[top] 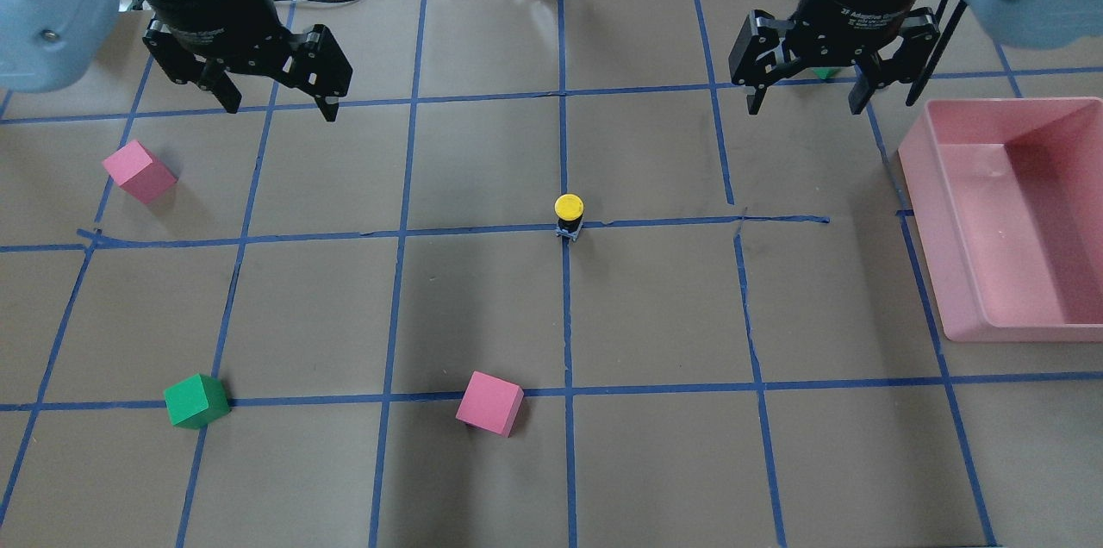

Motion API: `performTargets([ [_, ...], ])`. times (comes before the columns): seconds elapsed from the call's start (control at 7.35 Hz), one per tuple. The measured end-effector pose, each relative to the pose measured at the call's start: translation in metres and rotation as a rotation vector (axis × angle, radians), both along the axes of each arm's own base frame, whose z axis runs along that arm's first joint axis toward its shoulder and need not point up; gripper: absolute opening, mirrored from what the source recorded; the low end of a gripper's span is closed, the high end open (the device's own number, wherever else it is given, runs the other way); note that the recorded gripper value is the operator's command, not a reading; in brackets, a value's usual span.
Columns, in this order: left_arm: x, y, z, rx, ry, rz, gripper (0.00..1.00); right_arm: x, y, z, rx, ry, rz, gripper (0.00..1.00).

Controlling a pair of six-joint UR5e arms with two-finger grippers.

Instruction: Align button upright

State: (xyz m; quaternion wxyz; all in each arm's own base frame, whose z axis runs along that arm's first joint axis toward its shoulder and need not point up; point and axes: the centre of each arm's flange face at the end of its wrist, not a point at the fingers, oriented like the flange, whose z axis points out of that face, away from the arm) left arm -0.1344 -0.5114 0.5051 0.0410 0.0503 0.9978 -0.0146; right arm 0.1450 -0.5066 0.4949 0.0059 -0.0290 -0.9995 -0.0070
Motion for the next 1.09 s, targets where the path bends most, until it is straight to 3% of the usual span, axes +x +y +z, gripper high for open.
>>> performTargets([
  [1.09,0.000,-0.012,-0.003,-0.051,0.047,0.008,1.00,-0.002,0.002,0.003,-0.006,0.011,0.011,1.00],
])
